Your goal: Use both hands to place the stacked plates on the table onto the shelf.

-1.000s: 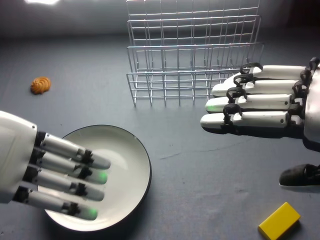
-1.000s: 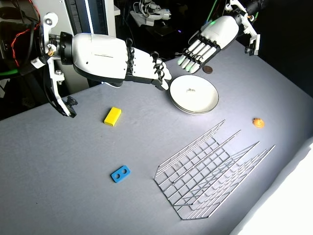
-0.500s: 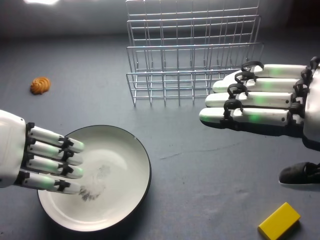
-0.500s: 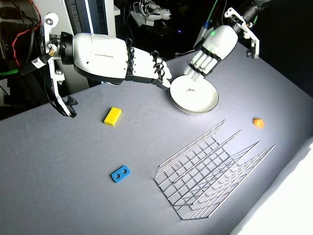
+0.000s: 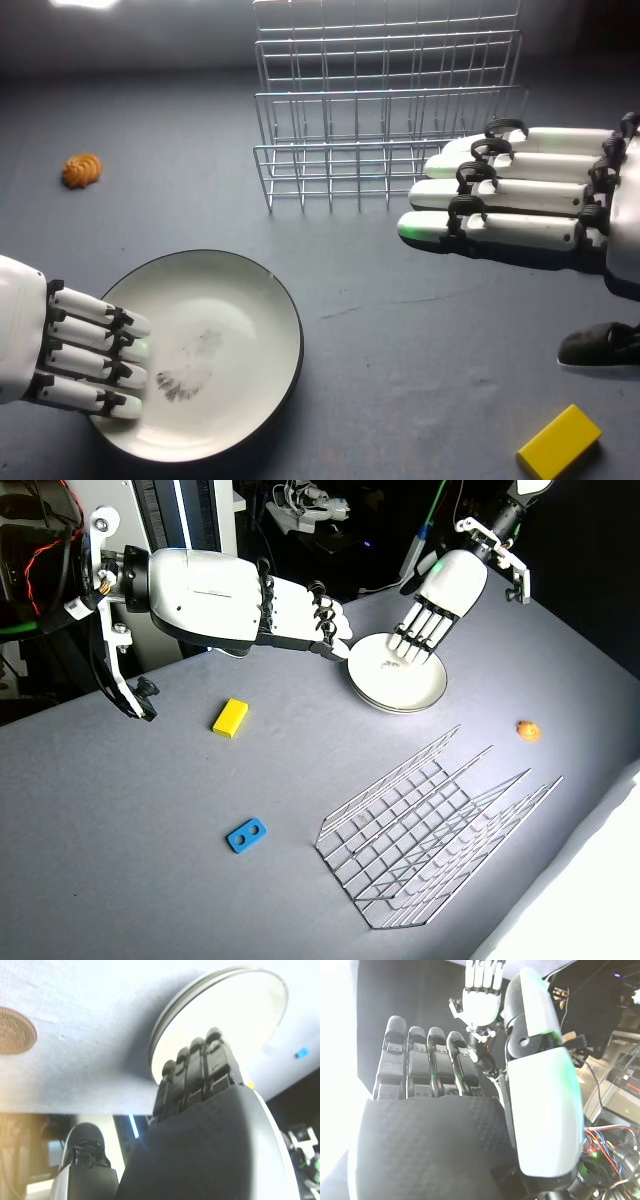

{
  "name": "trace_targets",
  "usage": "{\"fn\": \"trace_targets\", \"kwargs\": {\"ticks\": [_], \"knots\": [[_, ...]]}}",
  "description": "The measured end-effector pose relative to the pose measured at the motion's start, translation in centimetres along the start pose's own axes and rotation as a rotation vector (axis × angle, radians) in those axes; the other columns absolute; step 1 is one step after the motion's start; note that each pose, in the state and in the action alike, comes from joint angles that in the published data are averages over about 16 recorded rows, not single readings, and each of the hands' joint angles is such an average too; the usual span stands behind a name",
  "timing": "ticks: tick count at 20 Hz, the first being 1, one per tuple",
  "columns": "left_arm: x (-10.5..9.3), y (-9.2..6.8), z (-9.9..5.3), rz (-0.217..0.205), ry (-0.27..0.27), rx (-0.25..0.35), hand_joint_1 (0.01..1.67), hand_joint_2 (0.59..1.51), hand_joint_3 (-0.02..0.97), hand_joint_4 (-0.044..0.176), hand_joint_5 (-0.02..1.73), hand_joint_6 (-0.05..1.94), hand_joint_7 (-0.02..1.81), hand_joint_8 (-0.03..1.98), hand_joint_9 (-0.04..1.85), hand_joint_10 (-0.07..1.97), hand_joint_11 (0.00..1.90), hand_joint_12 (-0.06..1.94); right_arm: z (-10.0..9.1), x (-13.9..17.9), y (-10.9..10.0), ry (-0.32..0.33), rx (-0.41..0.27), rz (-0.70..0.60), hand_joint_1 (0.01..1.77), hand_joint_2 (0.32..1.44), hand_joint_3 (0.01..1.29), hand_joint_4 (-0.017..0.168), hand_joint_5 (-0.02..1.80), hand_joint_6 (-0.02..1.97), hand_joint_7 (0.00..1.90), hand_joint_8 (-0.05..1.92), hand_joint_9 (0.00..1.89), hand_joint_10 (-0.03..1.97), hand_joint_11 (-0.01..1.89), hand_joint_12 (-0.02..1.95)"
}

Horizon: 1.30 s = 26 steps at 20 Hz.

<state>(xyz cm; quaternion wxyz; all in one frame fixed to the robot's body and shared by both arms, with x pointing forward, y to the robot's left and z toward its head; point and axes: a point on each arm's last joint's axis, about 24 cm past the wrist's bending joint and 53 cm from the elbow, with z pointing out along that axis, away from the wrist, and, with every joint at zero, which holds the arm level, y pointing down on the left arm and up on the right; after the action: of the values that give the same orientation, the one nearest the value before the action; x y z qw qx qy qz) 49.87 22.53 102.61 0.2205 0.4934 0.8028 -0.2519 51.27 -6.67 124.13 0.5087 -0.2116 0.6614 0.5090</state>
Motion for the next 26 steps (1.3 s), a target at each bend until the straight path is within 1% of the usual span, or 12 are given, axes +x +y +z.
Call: {"fn": "trace_targets", "kwargs": {"ticks": [6, 10, 15, 19, 22, 26], "knots": [[1.3, 0.5, 0.4, -0.032, 0.026, -0.012, 0.02, 1.127, 0.022, 0.003, 0.01, -0.01, 0.02, 0.00, 0.02, 0.01, 0.02, -0.01, 0.0, 0.1, -0.2, 0.005, 0.007, -0.012, 1.12, 1.06, 0.02, -0.003, 0.12, 0.02, 0.08, 0.01, 0.05, 0.00, 0.02, 0.32], [1.6, 0.2, 0.8, -0.054, 0.029, -0.007, 0.02, 1.124, 0.022, -0.001, 0.00, -0.02, 0.01, 0.00, 0.02, 0.01, 0.02, -0.01, 0.1, 0.2, -0.3, 0.009, 0.013, -0.022, 1.14, 1.06, 0.02, -0.003, 0.13, 0.02, 0.08, 0.01, 0.04, 0.00, 0.02, 0.32], [1.2, -1.2, 1.8, -0.078, 0.013, 0.024, 0.02, 1.120, 0.022, -0.004, -0.01, -0.02, 0.00, 0.00, 0.02, 0.01, 0.02, -0.01, 0.3, 0.4, -0.5, 0.015, 0.020, -0.046, 1.15, 1.06, 0.02, -0.003, 0.12, 0.02, 0.08, 0.01, 0.04, 0.00, 0.02, 0.33], [0.1, -2.7, 2.9, -0.095, -0.019, 0.050, 0.02, 1.117, 0.022, -0.008, -0.01, -0.02, 0.00, 0.00, 0.02, 0.01, 0.02, -0.01, 0.7, 0.5, -0.5, 0.020, 0.025, -0.077, 1.15, 1.06, 0.02, -0.003, 0.09, 0.02, 0.06, 0.01, 0.03, 0.00, 0.02, 0.29], [-0.9, -3.8, 3.7, -0.108, -0.045, 0.065, 0.02, 1.117, 0.021, -0.009, -0.01, -0.02, 0.01, 0.01, 0.02, 0.01, 0.02, -0.01, 1.5, 0.7, -0.4, 0.022, 0.022, -0.111, 1.14, 1.06, 0.02, -0.003, 0.08, 0.02, 0.05, 0.01, 0.03, 0.00, 0.02, 0.28], [-2.0, -4.8, 4.5, -0.123, -0.074, 0.080, 0.02, 1.117, 0.021, -0.010, -0.01, -0.02, 0.01, 0.01, 0.02, 0.01, 0.02, -0.01, 3.0, 1.3, 0.0, 0.027, 0.010, -0.174, 1.12, 1.06, 0.02, -0.003, 0.07, 0.02, 0.05, 0.01, 0.04, 0.00, 0.02, 0.30]]}}
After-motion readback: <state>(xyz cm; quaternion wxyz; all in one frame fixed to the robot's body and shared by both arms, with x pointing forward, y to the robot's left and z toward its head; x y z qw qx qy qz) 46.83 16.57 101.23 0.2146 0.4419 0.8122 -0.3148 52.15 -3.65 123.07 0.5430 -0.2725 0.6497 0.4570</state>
